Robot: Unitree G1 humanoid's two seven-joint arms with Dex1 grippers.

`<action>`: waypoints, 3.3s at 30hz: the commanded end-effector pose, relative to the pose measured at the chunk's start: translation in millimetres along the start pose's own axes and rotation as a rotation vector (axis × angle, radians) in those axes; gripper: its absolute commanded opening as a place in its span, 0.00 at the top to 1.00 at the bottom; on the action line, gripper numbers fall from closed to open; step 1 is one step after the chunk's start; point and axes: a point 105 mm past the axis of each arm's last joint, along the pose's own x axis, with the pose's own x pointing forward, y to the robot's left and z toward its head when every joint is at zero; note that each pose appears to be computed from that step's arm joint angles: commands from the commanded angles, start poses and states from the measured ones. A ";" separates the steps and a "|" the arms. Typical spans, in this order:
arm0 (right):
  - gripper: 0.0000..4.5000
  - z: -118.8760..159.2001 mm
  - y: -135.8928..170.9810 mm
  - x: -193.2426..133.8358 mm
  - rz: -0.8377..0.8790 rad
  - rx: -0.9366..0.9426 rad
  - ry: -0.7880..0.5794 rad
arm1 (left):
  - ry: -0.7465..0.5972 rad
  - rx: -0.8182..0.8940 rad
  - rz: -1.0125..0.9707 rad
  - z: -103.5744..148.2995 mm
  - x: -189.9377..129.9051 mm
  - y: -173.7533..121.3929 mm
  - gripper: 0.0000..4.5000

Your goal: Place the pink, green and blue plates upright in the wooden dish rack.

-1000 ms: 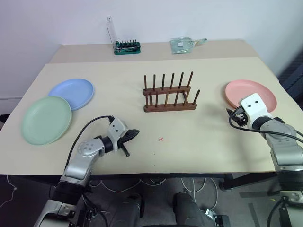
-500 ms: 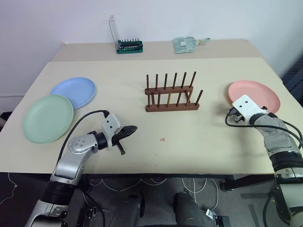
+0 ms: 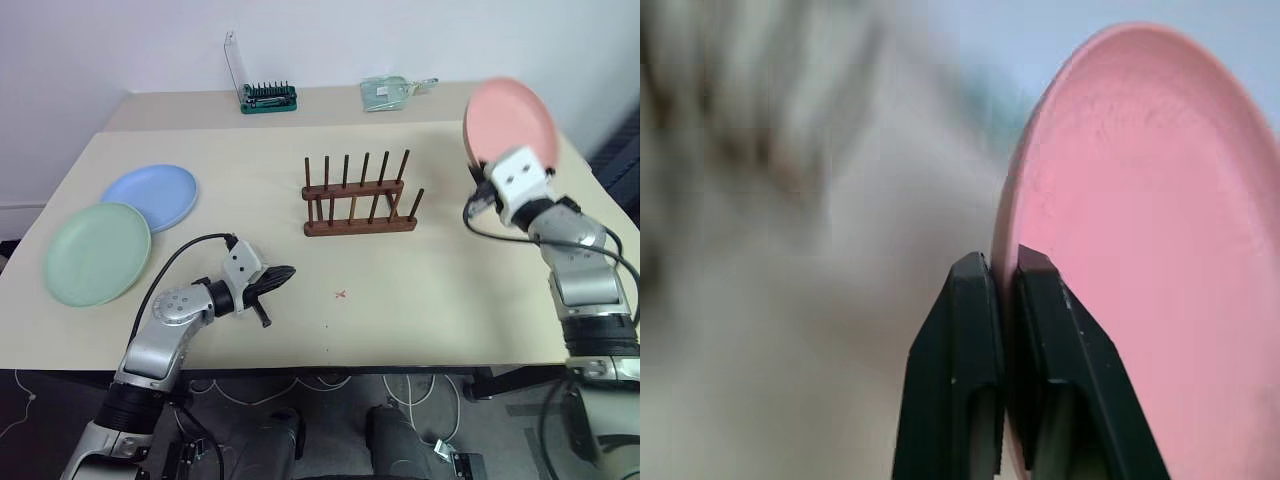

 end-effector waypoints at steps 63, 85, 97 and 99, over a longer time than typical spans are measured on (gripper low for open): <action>0.13 67.6 176.4 14.9 0.692 -0.094 -0.144 | -0.266 -0.389 1.697 35.9 -230.1 172.9 0.01; 0.13 62.5 192.7 19.2 0.737 -0.052 -0.155 | -0.037 -1.056 1.686 -76.0 -247.0 114.7 0.17; 0.13 61.6 194.6 15.6 0.726 -0.037 -0.154 | -0.049 -1.065 1.659 -78.7 -241.8 118.3 0.99; 0.13 61.8 194.2 14.7 0.730 -0.038 -0.158 | -0.135 -1.038 1.623 -67.6 -237.5 124.7 0.99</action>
